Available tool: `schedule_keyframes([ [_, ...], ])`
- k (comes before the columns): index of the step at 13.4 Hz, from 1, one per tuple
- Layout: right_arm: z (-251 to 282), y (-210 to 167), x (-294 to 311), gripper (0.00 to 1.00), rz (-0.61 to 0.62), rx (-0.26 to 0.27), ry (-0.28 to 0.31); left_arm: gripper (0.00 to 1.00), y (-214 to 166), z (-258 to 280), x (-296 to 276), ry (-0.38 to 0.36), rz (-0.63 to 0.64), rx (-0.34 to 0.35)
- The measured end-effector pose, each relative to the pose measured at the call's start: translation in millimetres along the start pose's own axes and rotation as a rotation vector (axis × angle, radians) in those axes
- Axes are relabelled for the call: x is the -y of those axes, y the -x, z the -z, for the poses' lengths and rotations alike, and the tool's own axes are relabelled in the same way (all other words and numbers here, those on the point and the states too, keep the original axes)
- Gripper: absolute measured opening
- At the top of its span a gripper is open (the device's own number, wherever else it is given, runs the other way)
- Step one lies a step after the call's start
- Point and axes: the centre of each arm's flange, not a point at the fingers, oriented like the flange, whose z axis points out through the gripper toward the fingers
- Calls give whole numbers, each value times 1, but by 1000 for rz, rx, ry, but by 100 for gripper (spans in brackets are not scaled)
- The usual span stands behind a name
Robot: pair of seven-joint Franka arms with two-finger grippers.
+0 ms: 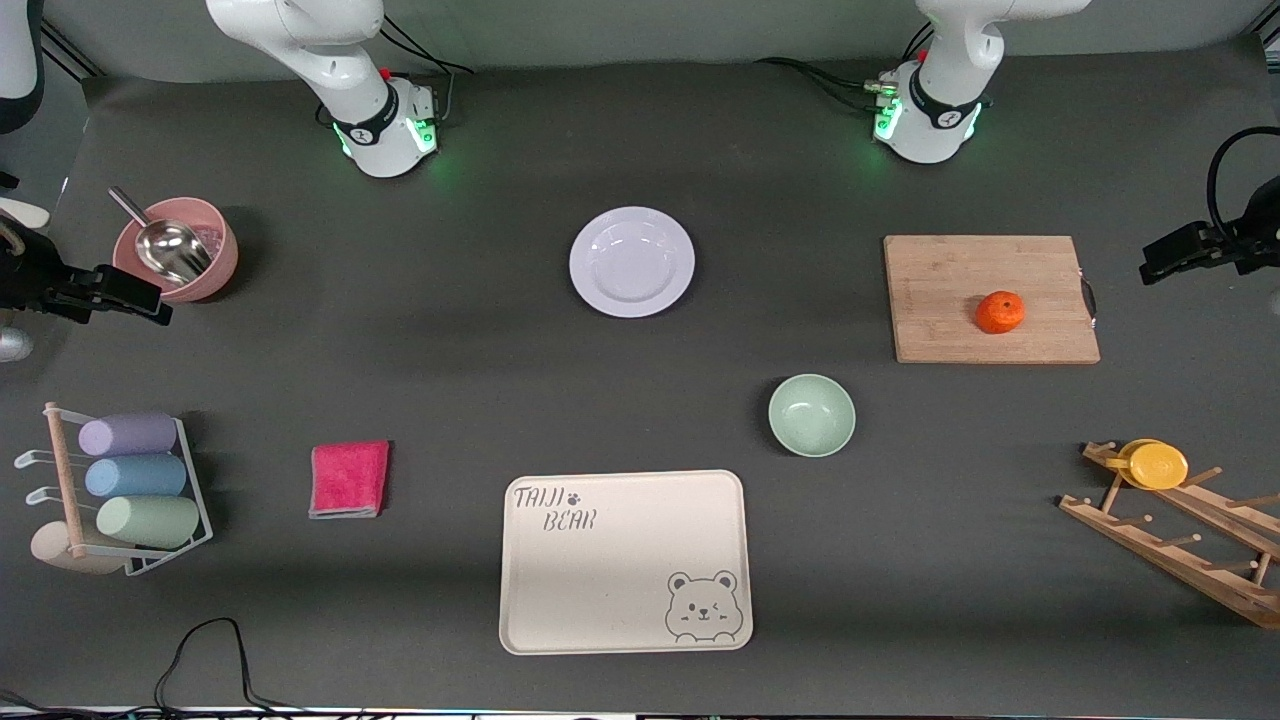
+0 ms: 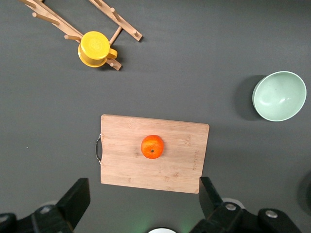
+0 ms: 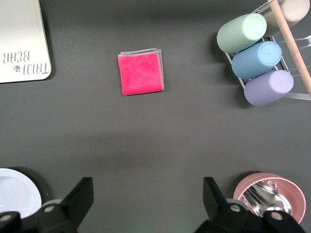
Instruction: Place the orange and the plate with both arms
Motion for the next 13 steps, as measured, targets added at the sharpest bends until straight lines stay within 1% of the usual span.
schedule_keyframes([
  [11,0,0,0,100,0,0,0,100,0,-4,-7,-5,-4,28],
  [13,0,0,0,100,0,0,0,100,2,-5,-6,-6,-4,48],
])
